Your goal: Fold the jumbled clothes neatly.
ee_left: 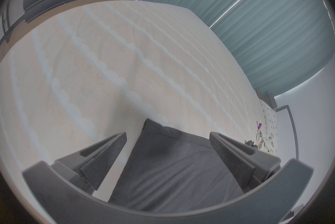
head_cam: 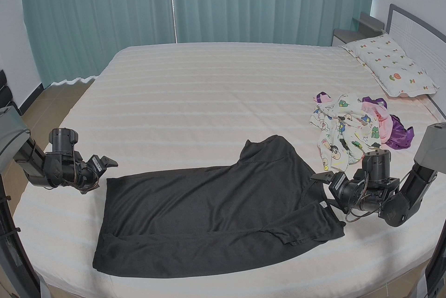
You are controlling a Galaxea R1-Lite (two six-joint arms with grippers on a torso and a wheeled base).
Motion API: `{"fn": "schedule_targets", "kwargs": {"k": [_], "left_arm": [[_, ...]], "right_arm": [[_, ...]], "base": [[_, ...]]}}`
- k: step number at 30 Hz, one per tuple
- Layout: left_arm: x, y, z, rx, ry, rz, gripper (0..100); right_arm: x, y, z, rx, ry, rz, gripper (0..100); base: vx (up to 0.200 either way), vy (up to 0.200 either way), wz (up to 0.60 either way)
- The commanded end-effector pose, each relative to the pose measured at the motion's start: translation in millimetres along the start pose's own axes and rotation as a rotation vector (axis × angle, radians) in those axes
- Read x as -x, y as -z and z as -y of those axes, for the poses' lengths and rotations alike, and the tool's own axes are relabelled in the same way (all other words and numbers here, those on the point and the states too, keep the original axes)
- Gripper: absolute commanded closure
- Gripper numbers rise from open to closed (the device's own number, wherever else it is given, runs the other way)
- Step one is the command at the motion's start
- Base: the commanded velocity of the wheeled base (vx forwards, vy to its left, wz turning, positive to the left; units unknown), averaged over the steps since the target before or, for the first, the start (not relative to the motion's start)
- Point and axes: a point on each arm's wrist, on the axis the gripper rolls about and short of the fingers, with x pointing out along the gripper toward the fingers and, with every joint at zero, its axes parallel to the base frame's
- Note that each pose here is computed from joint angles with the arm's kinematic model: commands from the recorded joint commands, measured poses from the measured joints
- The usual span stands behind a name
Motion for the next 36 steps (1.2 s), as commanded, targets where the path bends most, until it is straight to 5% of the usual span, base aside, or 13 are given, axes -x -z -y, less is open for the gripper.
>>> {"fn": "schedule_targets", "kwargs": {"k": [1, 19, 20, 29, 36], "left_arm": [[-32.6, 5.8, -5.7, -0.016, -0.005, -0.049, 0], [-46.9, 7.8, -11.4, -0.032, 0.048, -0.003, 0], [-47.3, 8.1, -11.6, -0.032, 0.049, -0.006, 100], [-47.5, 9.0, -13.1, -0.024, 0.046, -0.009, 100], [-40.5, 8.9, -16.3, 0.006, 0.067, 0.040, 100]], "right_arm": [[-1.6, 1.7, -0.3, 0.003, 0.001, -0.005, 0], [-3.6, 3.1, -0.1, 0.005, 0.002, -0.009, 0], [-4.3, 2.8, -0.4, 0.003, 0.002, -0.007, 0], [-15.8, -15.4, -12.6, 0.040, -0.042, 0.047, 0], [-54.0, -58.8, -41.3, 0.258, -0.085, 0.129, 0]], "base": [[0.000, 0.000, 0.00], [0.000, 0.000, 0.00], [0.000, 0.000, 0.00], [0.000, 0.000, 0.00], [0.000, 0.000, 0.00]]}}
